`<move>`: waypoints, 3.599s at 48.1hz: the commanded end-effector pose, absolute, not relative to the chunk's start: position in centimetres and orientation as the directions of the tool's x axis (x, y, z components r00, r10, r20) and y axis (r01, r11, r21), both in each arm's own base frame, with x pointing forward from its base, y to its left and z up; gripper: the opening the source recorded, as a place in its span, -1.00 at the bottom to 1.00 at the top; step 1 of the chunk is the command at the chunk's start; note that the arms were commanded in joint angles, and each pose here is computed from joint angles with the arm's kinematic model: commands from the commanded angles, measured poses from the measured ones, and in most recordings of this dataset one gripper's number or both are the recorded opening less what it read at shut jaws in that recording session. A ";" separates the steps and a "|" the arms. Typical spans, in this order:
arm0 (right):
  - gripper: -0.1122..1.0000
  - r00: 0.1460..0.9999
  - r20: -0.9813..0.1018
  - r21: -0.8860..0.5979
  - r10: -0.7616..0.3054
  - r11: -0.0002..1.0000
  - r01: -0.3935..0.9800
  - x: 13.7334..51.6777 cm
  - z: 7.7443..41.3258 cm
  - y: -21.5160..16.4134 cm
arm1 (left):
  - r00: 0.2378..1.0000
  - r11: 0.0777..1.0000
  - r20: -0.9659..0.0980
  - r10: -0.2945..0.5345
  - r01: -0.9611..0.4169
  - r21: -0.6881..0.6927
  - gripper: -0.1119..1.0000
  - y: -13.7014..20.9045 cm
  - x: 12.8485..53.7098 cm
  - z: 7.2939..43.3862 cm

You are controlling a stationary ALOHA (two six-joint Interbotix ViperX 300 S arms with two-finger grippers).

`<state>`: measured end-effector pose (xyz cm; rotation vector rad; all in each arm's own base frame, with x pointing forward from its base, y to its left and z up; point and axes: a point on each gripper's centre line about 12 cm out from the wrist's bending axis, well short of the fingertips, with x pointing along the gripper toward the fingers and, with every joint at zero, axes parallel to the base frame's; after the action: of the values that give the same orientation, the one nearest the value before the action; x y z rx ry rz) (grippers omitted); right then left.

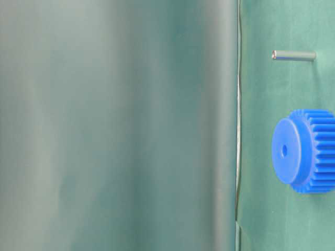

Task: Insert the shaft into the center hole of the gear.
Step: 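Move the right gripper left toward the silver shaft beside the gear, then lower the right gripper and close it on the silver shaft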

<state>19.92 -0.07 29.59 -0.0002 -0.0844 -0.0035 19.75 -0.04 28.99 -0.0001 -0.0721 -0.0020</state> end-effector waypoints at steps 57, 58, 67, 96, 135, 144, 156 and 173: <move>0.86 0.898 -0.394 0.048 -0.194 0.972 0.231 30.7 21.5 -6.5 | 0.997 1.000 0.080 -0.003 0.003 0.009 -0.80 0.0 20.2 30.6; 0.84 0.893 -0.407 0.048 -0.195 0.971 0.234 30.9 21.0 -6.5 | 0.997 1.000 0.080 -0.003 0.003 0.009 -0.80 0.0 20.2 30.6; 0.76 0.838 -0.505 0.062 -0.207 0.960 0.275 31.8 16.9 -7.5 | 0.997 1.000 0.080 -0.003 0.003 0.009 -0.80 0.0 20.2 30.6; 0.74 0.768 -0.600 0.071 -0.224 0.941 0.330 31.8 11.3 -8.5 | 0.997 1.000 0.075 -0.003 0.003 0.011 -0.80 0.0 20.2 30.5; -0.46 0.760 -0.616 0.070 -0.207 0.947 0.314 32.0 11.6 -8.0 | 0.997 1.000 0.080 -0.002 0.001 0.012 -0.80 0.0 20.1 30.6; -0.46 0.776 -0.597 0.078 -0.203 0.948 0.308 32.1 14.1 -7.9 | 0.997 1.000 0.078 -0.003 0.002 0.012 -0.80 0.0 20.1 30.6; -0.46 0.800 -0.567 0.083 -0.195 0.953 0.291 31.9 18.9 -7.7 | 0.997 1.000 0.080 -0.002 0.001 0.011 -0.80 0.0 20.1 30.7; -0.46 0.798 -0.573 0.088 -0.186 0.954 0.286 31.4 20.9 -7.5 | 0.997 1.000 0.080 -0.002 0.001 0.011 -0.80 0.0 20.1 30.7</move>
<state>30.91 -7.32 19.43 0.1752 0.6356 -0.2537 19.93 -0.06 29.56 0.0074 -0.0522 -0.0039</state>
